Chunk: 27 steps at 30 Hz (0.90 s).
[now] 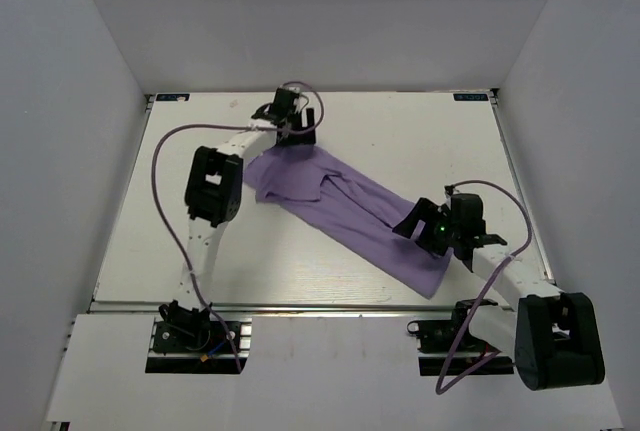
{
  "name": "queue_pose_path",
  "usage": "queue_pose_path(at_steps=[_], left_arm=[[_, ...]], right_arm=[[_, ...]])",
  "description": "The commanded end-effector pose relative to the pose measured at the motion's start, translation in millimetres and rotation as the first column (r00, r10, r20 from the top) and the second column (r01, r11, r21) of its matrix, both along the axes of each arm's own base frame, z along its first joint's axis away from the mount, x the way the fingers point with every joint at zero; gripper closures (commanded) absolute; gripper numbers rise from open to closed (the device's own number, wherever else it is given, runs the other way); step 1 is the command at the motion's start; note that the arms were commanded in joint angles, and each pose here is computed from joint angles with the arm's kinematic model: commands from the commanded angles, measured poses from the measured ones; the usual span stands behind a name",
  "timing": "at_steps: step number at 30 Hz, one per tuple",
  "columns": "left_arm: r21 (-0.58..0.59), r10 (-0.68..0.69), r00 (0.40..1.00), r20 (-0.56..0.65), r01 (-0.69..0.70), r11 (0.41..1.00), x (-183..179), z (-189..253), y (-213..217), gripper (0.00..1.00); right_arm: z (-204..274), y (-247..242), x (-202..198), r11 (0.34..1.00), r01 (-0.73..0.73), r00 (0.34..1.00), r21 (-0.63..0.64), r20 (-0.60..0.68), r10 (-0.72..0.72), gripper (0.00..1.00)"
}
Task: Fold and stack the t-shirts
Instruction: Rotate the tshirt 90 degrees
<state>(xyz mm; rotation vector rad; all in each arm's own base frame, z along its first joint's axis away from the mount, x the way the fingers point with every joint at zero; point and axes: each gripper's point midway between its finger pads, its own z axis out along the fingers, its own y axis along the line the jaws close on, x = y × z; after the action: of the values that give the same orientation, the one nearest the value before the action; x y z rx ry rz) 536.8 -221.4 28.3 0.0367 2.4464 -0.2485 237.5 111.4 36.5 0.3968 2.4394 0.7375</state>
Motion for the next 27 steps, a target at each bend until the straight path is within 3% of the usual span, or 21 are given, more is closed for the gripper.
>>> queue_pose_path(at_steps=[1,2,3,4,5,6,8,12,14,17,20,22,27], left_arm=[[-0.127,-0.159,0.984,-0.076,0.149,0.981,22.9,-49.1,-49.8,0.00],[-0.167,-0.193,0.979,-0.067,0.179,0.970,30.6,-49.5,-61.9,0.00],[-0.204,-0.209,0.977,0.039,0.213,0.956,56.6,-17.5,-76.9,0.00],[-0.253,-0.254,0.965,0.067,0.262,0.931,58.9,-18.8,-89.9,0.00],[-0.300,-0.259,0.942,0.215,0.316,0.900,77.0,8.2,-112.1,0.00],[-0.313,-0.248,0.941,0.230,0.313,0.897,76.1,-3.4,-112.5,0.00],[-0.339,-0.222,0.916,0.335,0.337,0.878,86.8,24.8,-127.3,0.00],[-0.438,-0.185,0.842,0.507,0.436,0.786,98.9,78.3,-172.1,0.00],[-0.443,-0.146,0.841,0.520,0.412,0.796,104.7,77.7,-169.0,0.00],[-0.410,-0.110,0.840,0.531,0.369,0.834,114.0,67.7,-160.1,0.00],[-0.369,-0.107,0.846,0.522,0.338,0.866,118.4,48.1,-153.1,0.00],[-0.374,-0.113,0.827,0.551,0.366,0.852,118.2,52.5,-156.6,0.00],[-0.387,-0.116,0.777,0.619,0.429,0.816,115.3,85.9,-169.3,0.00]], right_arm=[[-28.1,26.0,-52.5,0.989,-0.140,0.979,0.047,-0.146,0.146,0.10],[-30.7,32.0,-60.2,0.983,-0.167,0.971,0.069,-0.160,0.176,0.10],[-29.2,39.4,-61.2,0.976,-0.199,0.966,0.091,-0.149,0.211,0.10],[-30.4,52.1,-70.6,0.958,-0.269,0.948,0.094,-0.150,0.281,0.10],[-26.9,58.9,-69.5,0.947,-0.306,0.940,0.094,-0.127,0.317,0.10],[-28.1,64.7,-74.3,0.934,-0.345,0.925,0.097,-0.131,0.356,0.10],[-26.4,89.3,-97.5,0.853,-0.509,0.846,0.114,-0.118,0.521,0.10],[-13.0,138.3,-126.9,0.656,-0.746,0.656,0.112,-0.044,0.753,0.10],[-1.8,159.7,-146.2,0.547,-0.830,0.550,0.108,-0.001,0.835,0.10],[6.4,179.1,-157.5,0.471,-0.877,0.476,0.093,0.032,0.879,0.10],[15.5,197.2,-154.2,0.434,-0.900,0.436,0.039,0.070,0.897,0.10],[25.1,209.7,-152.6,0.418,-0.908,0.418,0.006,0.072,0.906,0.10],[37.3,211.7,-113.6,0.553,-0.820,0.547,-0.147,0.084,0.833,0.10]])
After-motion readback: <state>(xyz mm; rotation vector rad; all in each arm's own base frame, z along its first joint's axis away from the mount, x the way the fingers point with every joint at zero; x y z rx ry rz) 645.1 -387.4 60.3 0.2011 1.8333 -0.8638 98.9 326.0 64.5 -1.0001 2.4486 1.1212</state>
